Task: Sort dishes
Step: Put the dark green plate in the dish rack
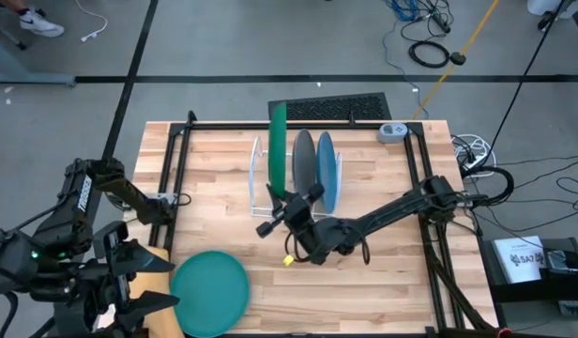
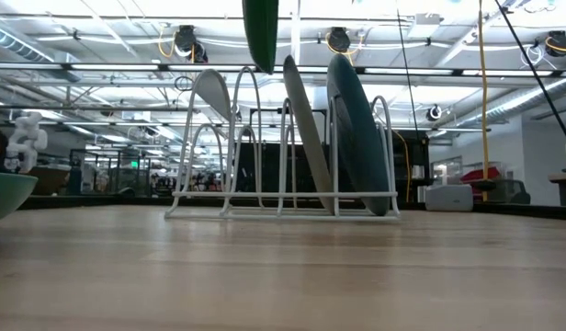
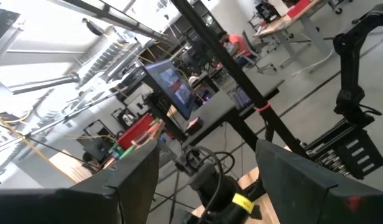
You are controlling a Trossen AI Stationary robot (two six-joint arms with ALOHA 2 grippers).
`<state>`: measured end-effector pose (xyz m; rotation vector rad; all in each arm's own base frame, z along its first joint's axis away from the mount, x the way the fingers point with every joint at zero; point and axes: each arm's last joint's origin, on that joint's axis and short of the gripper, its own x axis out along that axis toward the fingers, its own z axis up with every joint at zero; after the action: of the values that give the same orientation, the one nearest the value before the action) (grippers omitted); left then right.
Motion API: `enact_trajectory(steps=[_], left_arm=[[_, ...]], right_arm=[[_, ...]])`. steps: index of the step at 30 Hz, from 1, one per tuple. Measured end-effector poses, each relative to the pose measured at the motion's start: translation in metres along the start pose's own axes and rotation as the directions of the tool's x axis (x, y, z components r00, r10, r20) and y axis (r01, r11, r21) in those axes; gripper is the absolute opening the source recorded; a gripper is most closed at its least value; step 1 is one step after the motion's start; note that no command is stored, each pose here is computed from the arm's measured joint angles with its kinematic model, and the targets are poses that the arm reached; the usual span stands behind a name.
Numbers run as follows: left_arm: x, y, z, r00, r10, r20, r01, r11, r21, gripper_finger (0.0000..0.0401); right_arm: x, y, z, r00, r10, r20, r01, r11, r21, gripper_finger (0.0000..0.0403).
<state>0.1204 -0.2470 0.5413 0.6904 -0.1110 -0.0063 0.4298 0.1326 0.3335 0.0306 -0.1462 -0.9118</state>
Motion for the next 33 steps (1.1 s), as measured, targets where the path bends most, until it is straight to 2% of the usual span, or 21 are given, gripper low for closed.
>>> enact_trajectory(steps=[16,24,33], left_arm=[[0.0,0.0,0.0,1.0,0.0,0.003,0.001,1.0,-0.004,0.0267],[0.0,0.001,0.0,1.0,0.0,0.003,0.0,1.0,-0.005,0.0267],[-0.001,0.005,0.0,1.0,0.002,0.005,-0.002,1.0,-0.007,0.0267]], right_arm=[[0.028,-0.01,-0.034,0.991,-0.064,-0.118,0.067,0.998,0.02,0.0022],[0.03,-0.012,-0.04,0.987,-0.071,-0.142,0.075,0.997,0.025,0.0047],[0.029,-0.012,-0.041,0.987,-0.063,-0.148,0.065,0.998,0.01,0.0052]])
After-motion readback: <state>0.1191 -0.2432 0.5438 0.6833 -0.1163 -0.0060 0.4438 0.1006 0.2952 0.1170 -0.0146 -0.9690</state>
